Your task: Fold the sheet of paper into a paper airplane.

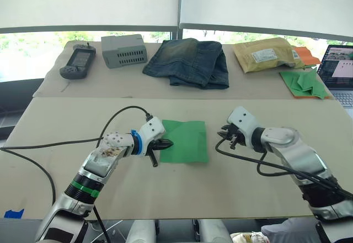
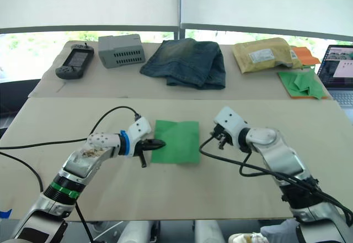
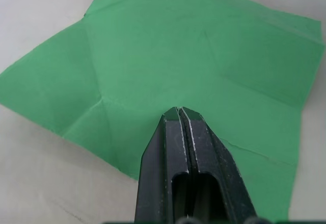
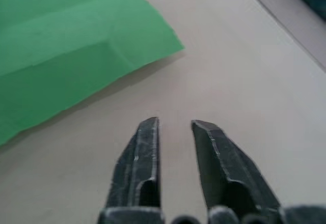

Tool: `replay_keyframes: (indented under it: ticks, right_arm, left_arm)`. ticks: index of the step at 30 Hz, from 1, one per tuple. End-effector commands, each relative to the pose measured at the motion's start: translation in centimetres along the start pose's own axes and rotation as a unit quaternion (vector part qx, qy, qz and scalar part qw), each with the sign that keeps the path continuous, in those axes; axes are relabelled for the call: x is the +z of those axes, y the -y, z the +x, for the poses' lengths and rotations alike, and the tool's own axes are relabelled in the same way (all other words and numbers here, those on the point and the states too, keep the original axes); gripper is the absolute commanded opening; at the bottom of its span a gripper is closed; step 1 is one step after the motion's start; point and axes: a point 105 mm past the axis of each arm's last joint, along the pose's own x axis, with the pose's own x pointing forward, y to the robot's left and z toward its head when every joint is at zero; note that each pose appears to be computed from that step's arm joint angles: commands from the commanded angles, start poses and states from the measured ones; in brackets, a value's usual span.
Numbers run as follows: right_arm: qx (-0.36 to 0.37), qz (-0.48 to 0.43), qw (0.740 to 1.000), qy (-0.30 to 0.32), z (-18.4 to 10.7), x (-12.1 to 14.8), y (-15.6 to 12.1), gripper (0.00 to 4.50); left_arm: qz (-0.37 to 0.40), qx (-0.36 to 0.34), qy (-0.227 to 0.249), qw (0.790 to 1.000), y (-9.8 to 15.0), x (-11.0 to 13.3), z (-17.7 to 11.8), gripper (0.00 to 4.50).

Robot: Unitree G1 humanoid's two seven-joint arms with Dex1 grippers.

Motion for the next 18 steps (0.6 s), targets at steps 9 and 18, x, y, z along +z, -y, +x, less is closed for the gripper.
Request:
replay_keyframes:
  ticks: [9, 18]
  right_arm:
    - [0.081, 0.001, 0.995, 0.060, 2.0, 0.4, -1.2, 0.03]
    - [0.126, 0.086, 0.975, 0.160, 1.1, 2.9, -1.8, 0.03]
  left_arm:
    - [-0.005, -0.002, -0.034, 0.999, 0.5, -1.6, 0.4, 0.00]
    - [-0.017, -0.007, -0.032, 0.999, 1.1, -1.7, 0.2, 0.00]
